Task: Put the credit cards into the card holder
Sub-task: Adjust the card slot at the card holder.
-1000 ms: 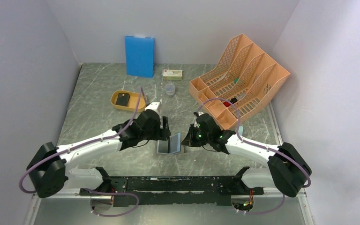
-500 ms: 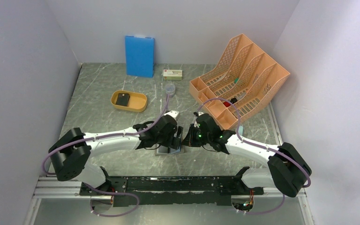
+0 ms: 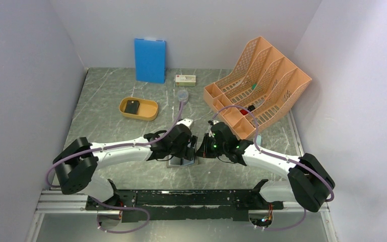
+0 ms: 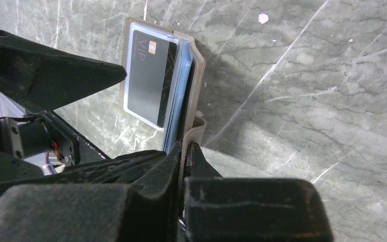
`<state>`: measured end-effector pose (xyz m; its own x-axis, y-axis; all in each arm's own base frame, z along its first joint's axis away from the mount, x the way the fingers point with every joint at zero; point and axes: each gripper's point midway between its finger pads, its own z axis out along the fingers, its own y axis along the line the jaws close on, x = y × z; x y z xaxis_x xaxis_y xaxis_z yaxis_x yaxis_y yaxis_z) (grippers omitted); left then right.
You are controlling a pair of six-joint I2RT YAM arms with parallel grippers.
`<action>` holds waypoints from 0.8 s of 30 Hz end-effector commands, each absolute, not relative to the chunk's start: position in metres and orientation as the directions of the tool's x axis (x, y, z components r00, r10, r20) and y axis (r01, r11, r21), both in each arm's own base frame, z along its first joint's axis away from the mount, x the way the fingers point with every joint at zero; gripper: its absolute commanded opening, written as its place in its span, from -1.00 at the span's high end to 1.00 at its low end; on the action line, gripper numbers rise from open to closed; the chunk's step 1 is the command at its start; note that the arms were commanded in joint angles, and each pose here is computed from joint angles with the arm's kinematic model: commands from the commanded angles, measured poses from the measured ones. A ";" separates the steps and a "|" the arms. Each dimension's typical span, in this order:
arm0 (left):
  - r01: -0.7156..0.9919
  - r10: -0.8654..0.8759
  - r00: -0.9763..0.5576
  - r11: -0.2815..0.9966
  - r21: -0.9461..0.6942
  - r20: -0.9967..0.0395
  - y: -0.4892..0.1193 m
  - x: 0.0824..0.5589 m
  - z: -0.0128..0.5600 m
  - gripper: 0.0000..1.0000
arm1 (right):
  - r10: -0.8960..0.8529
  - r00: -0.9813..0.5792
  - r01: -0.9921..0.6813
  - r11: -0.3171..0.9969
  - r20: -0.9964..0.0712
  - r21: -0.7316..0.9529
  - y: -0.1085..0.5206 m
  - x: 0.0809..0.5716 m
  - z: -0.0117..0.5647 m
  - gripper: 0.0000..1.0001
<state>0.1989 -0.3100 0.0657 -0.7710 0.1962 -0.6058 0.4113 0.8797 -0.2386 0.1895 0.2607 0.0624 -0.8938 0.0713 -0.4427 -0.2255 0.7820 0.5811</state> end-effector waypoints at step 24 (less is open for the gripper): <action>0.372 0.163 -0.780 0.897 -0.239 -0.604 -0.310 0.205 0.063 -0.55 | 0.076 -0.878 -0.256 0.761 -0.473 0.596 0.266 0.193 0.075 1.00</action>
